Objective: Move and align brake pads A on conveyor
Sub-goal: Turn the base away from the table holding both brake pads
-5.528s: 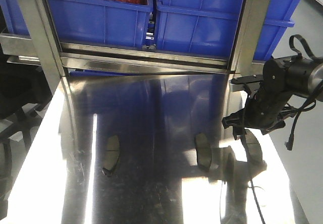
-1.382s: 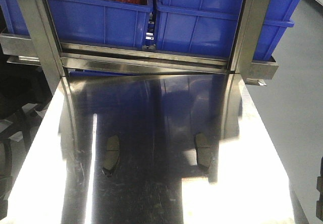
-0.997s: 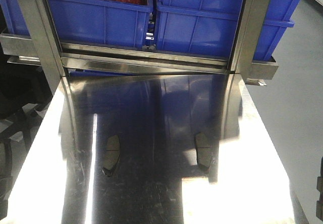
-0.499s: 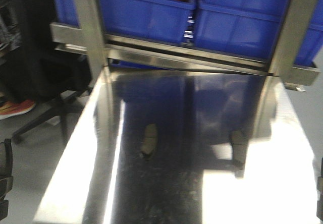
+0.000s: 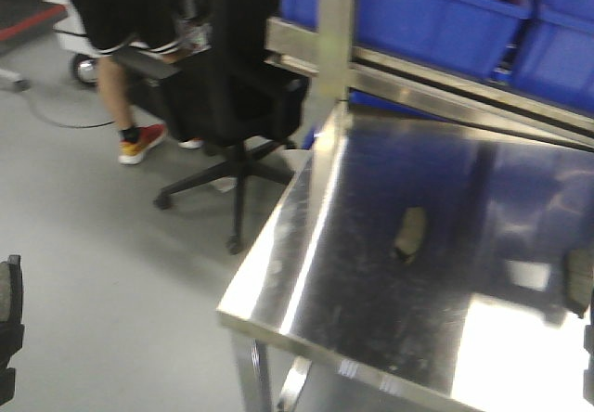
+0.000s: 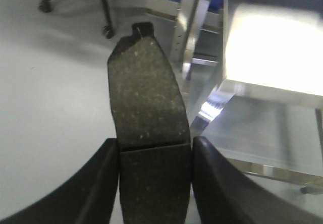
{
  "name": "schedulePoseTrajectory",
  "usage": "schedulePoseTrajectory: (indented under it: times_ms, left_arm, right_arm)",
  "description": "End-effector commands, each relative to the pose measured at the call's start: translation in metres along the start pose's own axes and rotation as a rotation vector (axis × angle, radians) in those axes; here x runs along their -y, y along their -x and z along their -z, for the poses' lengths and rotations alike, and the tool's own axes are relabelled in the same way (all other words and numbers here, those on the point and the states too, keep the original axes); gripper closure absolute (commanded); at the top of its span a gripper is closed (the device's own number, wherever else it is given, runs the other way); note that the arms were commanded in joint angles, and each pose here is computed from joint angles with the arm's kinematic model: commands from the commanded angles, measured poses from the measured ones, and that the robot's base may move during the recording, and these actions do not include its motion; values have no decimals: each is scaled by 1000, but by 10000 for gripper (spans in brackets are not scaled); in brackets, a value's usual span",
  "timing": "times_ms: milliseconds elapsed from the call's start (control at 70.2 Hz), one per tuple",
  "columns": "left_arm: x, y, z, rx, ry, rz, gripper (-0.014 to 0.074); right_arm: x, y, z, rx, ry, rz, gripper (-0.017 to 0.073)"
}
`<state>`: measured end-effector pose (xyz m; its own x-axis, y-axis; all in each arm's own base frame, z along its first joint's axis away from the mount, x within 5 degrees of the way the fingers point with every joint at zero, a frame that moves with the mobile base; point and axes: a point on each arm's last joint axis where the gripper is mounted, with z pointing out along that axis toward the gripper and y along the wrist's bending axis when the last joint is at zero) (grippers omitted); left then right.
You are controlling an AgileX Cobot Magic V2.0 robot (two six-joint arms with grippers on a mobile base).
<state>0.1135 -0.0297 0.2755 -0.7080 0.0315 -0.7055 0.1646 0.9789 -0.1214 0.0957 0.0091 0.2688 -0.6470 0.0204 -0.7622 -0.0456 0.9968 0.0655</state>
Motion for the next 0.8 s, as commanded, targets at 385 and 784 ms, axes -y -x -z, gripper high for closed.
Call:
schedulePoseTrajectory:
  times_ms: [385,784]
  left_arm:
    - [2,13,6,98,-16,9,601]
    - [2,13,6,98,-16,8,601]
  right_arm:
    - [-1,15,5,101,3,1,561]
    - [-1,15,5,101,3,1,561]
